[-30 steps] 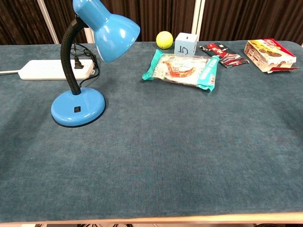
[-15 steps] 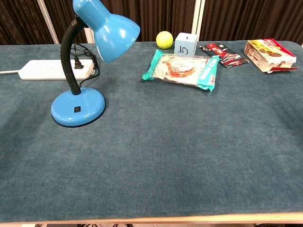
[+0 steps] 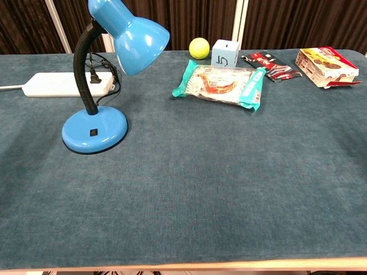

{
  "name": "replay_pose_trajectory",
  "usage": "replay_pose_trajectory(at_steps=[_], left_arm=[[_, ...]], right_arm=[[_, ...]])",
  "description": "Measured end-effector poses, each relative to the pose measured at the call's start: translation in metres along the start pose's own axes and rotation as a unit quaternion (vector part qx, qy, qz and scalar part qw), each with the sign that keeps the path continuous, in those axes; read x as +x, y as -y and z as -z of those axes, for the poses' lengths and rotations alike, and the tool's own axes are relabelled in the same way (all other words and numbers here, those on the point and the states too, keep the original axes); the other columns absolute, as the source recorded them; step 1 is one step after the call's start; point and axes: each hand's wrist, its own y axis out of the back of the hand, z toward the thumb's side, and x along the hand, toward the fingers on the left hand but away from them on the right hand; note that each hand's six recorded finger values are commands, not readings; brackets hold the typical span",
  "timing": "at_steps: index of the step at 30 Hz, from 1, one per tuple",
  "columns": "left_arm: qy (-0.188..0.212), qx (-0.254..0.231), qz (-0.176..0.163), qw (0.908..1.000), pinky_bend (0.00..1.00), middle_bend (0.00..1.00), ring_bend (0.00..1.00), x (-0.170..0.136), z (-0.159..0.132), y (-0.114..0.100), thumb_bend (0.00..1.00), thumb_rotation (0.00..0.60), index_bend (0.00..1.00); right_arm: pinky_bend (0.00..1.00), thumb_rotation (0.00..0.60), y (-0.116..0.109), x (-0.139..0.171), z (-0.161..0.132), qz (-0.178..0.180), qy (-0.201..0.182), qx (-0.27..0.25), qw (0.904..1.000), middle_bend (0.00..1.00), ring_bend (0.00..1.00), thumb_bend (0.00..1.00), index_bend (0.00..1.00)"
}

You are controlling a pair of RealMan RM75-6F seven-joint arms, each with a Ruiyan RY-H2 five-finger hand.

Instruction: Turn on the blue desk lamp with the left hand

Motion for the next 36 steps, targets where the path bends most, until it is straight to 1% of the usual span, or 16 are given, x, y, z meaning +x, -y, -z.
replay_pose_trajectory(at_steps=[1,2,3,4,7,10,14,19,27,33,36], left_arm=[[0.001,0.003,0.001,1.0000,0.49,0.34,0.36,0.000,0.000,0.000,0.14,0.600,0.00],[0.002,0.007,0.002,1.0000,0.57,0.46,0.46,0.001,-0.001,0.001,0.18,0.600,0.00],[0.004,0.014,0.004,0.9999,0.67,0.60,0.58,0.002,-0.002,0.001,0.23,0.600,0.00],[0.006,0.020,0.006,0.9998,0.74,0.69,0.66,0.003,-0.003,0.001,0.29,0.600,0.00],[0.007,0.032,0.022,0.9992,0.82,0.81,0.77,0.008,-0.006,0.006,0.39,0.600,0.00],[0.004,0.031,0.048,0.9984,0.87,0.88,0.83,0.015,-0.010,0.012,0.47,0.600,0.00],[0.006,0.054,0.082,0.9951,0.90,0.92,0.87,0.027,-0.021,0.020,0.50,0.600,0.00],[0.012,0.075,0.123,0.9895,0.91,0.94,0.89,0.049,-0.045,0.030,0.53,0.600,0.00],[0.048,0.086,0.154,0.9831,0.91,0.94,0.89,0.075,-0.103,0.043,0.53,0.600,0.01],[0.075,0.088,0.172,0.9782,0.91,0.94,0.89,0.078,-0.142,0.053,0.54,0.600,0.01],[0.078,0.087,0.182,0.9763,0.91,0.94,0.89,0.075,-0.154,0.060,0.54,0.600,0.02]], right_arm=[[0.00,0.600,0.000,0.000,0.001,0.000,0.001,-0.002,1.0000,0.00,0.00,0.23,0.00],[0.00,0.600,-0.001,0.000,0.001,0.000,0.002,-0.004,1.0000,0.00,0.00,0.24,0.00],[0.00,0.600,-0.001,0.000,0.002,0.000,0.003,-0.006,1.0000,0.00,0.00,0.24,0.00],[0.00,0.600,-0.001,0.001,0.002,0.000,0.004,-0.006,1.0000,0.00,0.00,0.24,0.00],[0.00,0.600,-0.001,0.001,0.002,-0.002,0.002,-0.007,1.0000,0.00,0.00,0.23,0.00],[0.00,0.600,-0.001,0.001,0.001,-0.003,0.000,-0.006,1.0000,0.00,0.00,0.24,0.00],[0.00,0.600,-0.001,0.001,0.001,-0.003,0.001,-0.007,1.0000,0.00,0.00,0.24,0.00],[0.00,0.600,0.000,0.001,0.002,-0.005,0.002,-0.009,0.9999,0.00,0.00,0.23,0.00],[0.00,0.600,0.000,0.000,0.002,-0.007,0.003,-0.014,0.9999,0.00,0.00,0.23,0.00],[0.00,0.600,-0.001,0.000,0.002,-0.008,0.004,-0.018,0.9998,0.00,0.00,0.24,0.00],[0.00,0.600,0.000,0.000,0.002,-0.009,0.004,-0.020,0.9997,0.00,0.00,0.24,0.00]])
